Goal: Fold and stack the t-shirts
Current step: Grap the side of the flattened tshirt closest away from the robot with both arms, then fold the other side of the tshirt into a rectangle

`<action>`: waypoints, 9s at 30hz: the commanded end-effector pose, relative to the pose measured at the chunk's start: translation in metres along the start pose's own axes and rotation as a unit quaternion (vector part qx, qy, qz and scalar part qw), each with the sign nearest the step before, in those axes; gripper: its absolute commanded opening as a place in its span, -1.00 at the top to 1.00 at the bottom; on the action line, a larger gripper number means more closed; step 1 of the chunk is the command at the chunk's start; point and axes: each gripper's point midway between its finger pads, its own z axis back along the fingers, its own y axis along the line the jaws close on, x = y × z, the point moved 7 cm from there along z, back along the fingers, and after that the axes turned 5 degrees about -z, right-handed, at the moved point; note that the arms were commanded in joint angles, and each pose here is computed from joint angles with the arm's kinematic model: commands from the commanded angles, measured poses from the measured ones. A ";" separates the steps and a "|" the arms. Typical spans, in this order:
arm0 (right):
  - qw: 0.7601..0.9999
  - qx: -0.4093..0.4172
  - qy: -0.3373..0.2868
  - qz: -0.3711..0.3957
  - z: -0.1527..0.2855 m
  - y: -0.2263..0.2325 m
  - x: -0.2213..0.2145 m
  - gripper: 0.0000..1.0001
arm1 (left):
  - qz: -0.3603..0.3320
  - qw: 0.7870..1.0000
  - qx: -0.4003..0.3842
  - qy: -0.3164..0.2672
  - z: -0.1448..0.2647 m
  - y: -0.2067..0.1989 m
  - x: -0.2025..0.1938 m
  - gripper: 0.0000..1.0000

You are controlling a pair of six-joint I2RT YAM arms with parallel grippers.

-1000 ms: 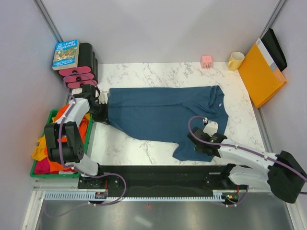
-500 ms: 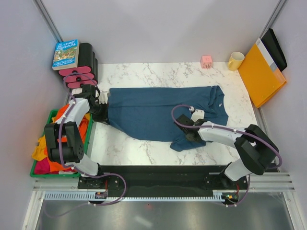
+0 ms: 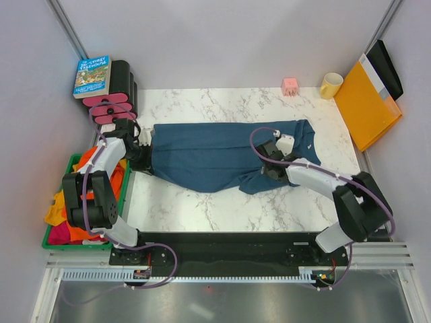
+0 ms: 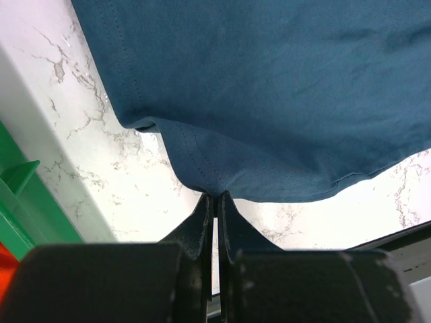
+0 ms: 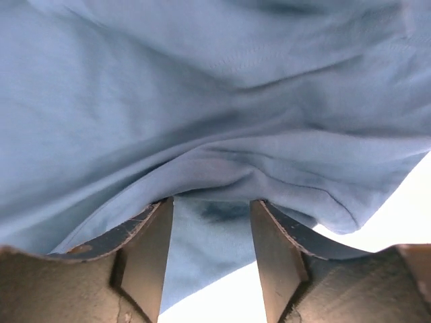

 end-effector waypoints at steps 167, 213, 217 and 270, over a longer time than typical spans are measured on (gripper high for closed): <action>0.988 0.070 -0.056 -0.124 -0.066 0.061 0.072 0.77 | -0.010 0.999 -0.028 -0.015 -0.016 -0.006 0.003 0.96; 0.982 0.060 -0.111 -0.140 0.176 -0.130 0.037 1.00 | -0.159 0.981 0.055 -0.093 0.105 -0.038 -0.065 0.96; 0.982 0.073 -0.090 -0.152 0.182 -0.136 0.028 1.00 | -0.165 0.981 0.075 -0.068 0.088 -0.028 -0.074 0.96; 0.986 -0.028 -0.161 -0.036 -0.006 0.039 0.200 1.00 | -0.057 0.991 0.118 -0.029 -0.033 0.040 0.031 0.96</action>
